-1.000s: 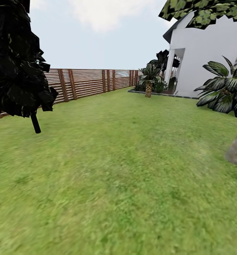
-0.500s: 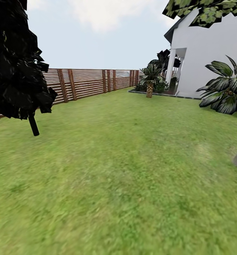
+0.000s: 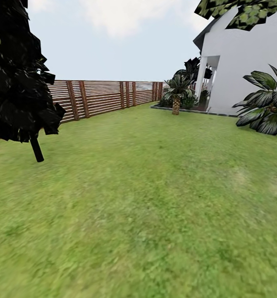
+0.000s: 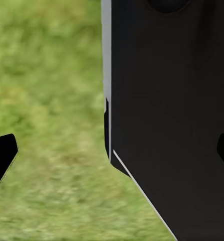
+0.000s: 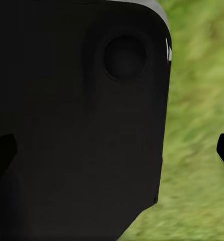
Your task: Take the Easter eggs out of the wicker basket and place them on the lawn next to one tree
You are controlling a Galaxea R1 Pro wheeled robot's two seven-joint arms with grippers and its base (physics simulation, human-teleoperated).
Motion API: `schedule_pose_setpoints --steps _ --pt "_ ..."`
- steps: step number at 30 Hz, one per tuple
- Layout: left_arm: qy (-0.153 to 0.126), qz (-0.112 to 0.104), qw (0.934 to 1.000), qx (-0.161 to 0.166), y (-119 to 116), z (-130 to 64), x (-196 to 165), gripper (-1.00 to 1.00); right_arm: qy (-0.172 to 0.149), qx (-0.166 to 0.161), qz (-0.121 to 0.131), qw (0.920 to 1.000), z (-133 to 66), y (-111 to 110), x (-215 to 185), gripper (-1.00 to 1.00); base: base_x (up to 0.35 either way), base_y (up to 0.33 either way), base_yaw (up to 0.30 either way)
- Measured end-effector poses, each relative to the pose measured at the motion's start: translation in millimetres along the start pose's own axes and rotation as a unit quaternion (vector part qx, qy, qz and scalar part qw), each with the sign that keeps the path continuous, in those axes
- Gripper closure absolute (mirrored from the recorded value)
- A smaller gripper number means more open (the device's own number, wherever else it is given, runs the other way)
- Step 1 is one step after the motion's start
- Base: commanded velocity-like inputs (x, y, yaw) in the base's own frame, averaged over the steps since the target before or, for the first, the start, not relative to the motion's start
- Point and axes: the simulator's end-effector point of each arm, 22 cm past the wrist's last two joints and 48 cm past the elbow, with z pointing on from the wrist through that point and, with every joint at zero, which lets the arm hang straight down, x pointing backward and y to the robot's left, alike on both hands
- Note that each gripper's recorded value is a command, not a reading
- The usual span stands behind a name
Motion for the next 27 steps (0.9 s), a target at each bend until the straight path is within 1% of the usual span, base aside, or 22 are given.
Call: schedule_pose_setpoints --steps 3,5,7,27 --pt "0.0 0.0 1.0 0.0 0.2 0.0 0.1 -1.0 -0.001 0.001 0.0 1.0 0.0 -1.1 -0.4 -1.0 0.324 0.088 0.0" --pt "0.0 0.0 1.0 0.0 0.0 0.0 0.0 -1.0 -0.012 0.001 -0.001 0.9999 -0.1 -1.2 -10.7 -1.0 0.324 0.088 0.0" --pt "0.0 0.0 1.0 0.0 0.0 0.0 0.1 -1.0 -0.014 0.0 0.0 0.9999 -0.1 -0.3 -12.9 -1.0 0.324 0.088 0.0" --pt "0.0 0.0 1.0 0.0 0.0 0.0 0.1 -1.0 -0.014 0.0 0.0 0.9999 -0.2 0.4 -13.0 -1.0 0.324 0.088 0.0"
